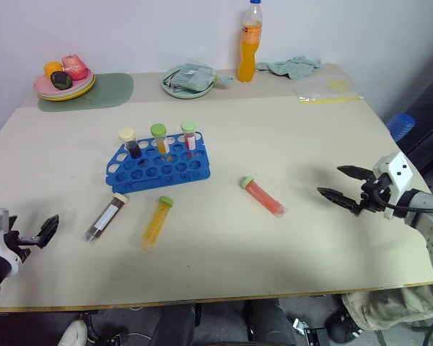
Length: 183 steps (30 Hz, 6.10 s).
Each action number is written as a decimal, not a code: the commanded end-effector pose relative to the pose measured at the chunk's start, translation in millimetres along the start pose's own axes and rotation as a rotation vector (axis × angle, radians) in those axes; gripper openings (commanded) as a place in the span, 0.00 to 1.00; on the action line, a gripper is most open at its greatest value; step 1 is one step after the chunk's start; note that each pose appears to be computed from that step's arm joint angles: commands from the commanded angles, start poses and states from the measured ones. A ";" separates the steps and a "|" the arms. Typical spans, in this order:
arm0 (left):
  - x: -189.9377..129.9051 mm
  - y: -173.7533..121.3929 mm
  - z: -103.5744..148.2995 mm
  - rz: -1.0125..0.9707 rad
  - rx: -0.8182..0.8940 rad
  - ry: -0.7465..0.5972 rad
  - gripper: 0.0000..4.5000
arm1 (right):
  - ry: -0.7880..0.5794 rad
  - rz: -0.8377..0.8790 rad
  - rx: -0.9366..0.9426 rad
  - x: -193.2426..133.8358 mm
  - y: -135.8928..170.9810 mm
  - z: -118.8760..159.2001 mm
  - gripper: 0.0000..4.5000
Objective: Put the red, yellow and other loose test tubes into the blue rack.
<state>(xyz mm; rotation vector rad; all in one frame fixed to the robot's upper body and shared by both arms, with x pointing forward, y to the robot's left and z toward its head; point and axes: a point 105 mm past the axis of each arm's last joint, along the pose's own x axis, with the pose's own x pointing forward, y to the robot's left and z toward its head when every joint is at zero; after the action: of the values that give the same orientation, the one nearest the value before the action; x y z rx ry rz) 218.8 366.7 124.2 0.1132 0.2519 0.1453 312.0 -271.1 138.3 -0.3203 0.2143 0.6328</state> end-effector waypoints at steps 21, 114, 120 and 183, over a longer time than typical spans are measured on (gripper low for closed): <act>4.7 -193.0 74.5 -0.763 0.129 -0.324 1.00 | 0.296 0.108 -0.010 66.4 76.3 65.0 0.99; 6.1 -194.4 57.9 -0.551 0.008 -0.377 1.00 | -0.619 0.133 0.053 207.9 193.0 140.3 0.25; 4.2 -196.8 57.6 -0.554 0.008 -0.381 1.00 | -0.616 0.101 0.059 211.7 189.8 142.2 0.25; 16.3 -192.3 37.6 -0.335 0.056 0.568 0.17 | -0.458 0.628 -0.203 115.6 202.6 112.4 1.00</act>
<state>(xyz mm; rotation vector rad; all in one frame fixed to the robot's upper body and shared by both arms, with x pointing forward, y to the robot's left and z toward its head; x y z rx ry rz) 267.1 179.4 118.6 0.0828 0.8851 -0.1512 302.2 -17.2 152.5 -0.2948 -0.1668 1.2732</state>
